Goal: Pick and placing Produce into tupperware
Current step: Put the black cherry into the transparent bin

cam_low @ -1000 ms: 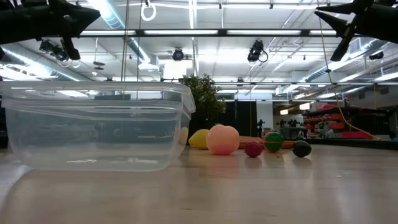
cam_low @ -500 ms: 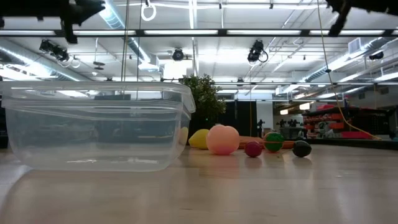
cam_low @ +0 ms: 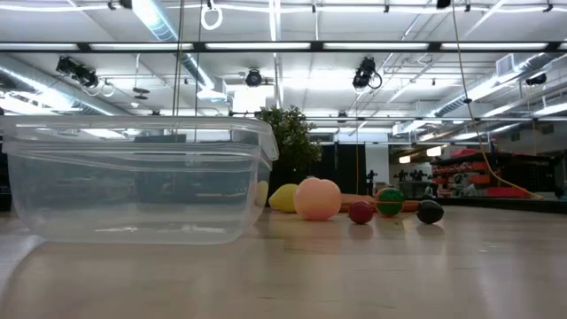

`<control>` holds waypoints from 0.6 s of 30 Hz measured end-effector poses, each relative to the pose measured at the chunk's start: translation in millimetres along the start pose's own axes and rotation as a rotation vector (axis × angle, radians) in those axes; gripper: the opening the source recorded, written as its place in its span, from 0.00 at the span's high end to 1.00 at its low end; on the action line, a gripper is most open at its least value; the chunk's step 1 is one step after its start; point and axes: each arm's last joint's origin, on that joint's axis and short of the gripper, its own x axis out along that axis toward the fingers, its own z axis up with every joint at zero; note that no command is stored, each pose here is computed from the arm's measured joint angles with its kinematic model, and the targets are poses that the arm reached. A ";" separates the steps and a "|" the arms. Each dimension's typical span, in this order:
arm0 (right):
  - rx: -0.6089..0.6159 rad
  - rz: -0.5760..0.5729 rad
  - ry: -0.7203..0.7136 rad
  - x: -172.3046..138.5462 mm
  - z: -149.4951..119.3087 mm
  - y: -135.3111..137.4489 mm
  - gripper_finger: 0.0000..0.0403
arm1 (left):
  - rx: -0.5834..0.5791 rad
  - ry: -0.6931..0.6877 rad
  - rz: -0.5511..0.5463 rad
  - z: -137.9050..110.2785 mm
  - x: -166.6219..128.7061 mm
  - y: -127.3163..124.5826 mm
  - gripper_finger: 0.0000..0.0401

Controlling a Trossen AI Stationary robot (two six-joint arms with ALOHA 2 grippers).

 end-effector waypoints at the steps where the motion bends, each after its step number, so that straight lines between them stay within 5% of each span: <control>1: -0.024 -0.007 0.022 3.4 3.7 2.6 1.00 | 0.017 0.017 -0.005 3.6 4.7 -3.6 0.74; 18: -0.239 -0.020 0.319 54.1 48.4 36.9 1.00 | 0.225 0.472 -0.043 18.4 82.3 -41.0 0.74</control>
